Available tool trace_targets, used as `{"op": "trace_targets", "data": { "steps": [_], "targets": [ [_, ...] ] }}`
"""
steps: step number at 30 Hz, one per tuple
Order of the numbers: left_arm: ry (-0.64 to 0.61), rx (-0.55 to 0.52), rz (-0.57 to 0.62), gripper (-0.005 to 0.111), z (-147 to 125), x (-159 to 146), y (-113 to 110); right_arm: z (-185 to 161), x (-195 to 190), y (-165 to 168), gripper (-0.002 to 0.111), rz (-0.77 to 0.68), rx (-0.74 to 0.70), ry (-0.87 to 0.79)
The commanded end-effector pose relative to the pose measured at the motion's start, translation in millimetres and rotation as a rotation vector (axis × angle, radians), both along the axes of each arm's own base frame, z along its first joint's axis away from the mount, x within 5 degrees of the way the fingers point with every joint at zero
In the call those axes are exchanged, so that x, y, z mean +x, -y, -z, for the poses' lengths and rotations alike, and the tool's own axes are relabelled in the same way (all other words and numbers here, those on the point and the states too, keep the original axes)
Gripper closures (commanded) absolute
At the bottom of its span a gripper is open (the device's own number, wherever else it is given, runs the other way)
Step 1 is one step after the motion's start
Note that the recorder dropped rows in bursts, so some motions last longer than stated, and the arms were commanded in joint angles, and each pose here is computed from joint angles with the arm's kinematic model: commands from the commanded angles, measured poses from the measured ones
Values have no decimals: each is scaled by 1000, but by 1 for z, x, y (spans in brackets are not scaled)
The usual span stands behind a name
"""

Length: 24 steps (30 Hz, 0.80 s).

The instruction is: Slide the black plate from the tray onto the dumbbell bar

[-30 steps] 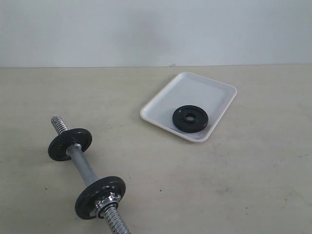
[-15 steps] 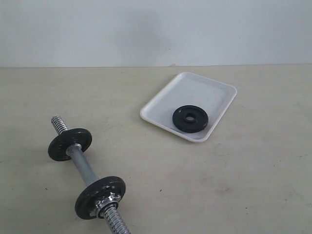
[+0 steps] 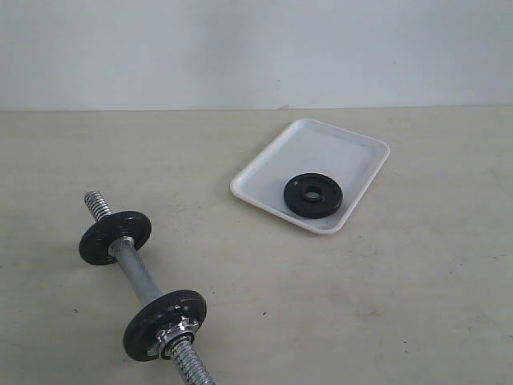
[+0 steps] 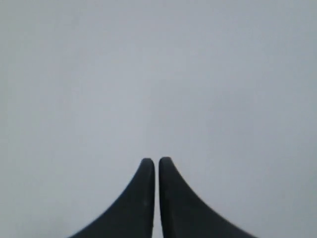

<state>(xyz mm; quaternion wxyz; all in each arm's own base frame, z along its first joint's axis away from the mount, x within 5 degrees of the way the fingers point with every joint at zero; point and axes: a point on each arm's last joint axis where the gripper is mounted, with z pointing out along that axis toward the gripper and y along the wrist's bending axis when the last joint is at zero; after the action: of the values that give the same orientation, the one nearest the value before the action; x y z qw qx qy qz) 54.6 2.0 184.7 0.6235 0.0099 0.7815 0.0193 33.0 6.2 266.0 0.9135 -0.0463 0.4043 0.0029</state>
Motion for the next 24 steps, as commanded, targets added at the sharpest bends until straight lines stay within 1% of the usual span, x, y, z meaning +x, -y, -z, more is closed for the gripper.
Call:
{"op": "trace_targets", "data": {
  "steps": [1,2,6,10,13,15,16,18,20,22,23,24],
  "targets": [
    [4,-6,-4,102,-1,0,0,-25,-39,-1,107,-41,14,513],
    [4,-6,-4,102,-1,0,0,-27,-44,-1,107,-46,17,571],
    [4,-6,-4,102,-1,0,0,-27,-44,-1,107,-68,28,569],
    [4,-6,-4,102,-1,0,0,-27,-44,-1,107,-200,110,552],
    [4,-6,-4,102,-1,0,0,-31,-46,3,107,-267,198,560],
    [4,-6,-4,102,-1,0,0,-42,-52,3,107,-288,195,597],
    [4,-6,-4,102,-1,0,0,-50,-50,1,107,-282,179,550],
    [4,-6,-4,102,-1,0,0,-72,-40,-3,107,-224,126,307],
    [4,-6,-4,102,-1,0,0,-94,-38,-2,107,-105,48,55],
    [4,-6,-4,102,-1,0,0,-114,-36,4,107,-23,54,-110],
    [4,-6,-4,102,-1,0,0,-134,-36,8,107,14,77,-190],
    [4,-6,-4,102,-1,0,0,-145,-38,9,107,24,84,-202]
  ]
}}
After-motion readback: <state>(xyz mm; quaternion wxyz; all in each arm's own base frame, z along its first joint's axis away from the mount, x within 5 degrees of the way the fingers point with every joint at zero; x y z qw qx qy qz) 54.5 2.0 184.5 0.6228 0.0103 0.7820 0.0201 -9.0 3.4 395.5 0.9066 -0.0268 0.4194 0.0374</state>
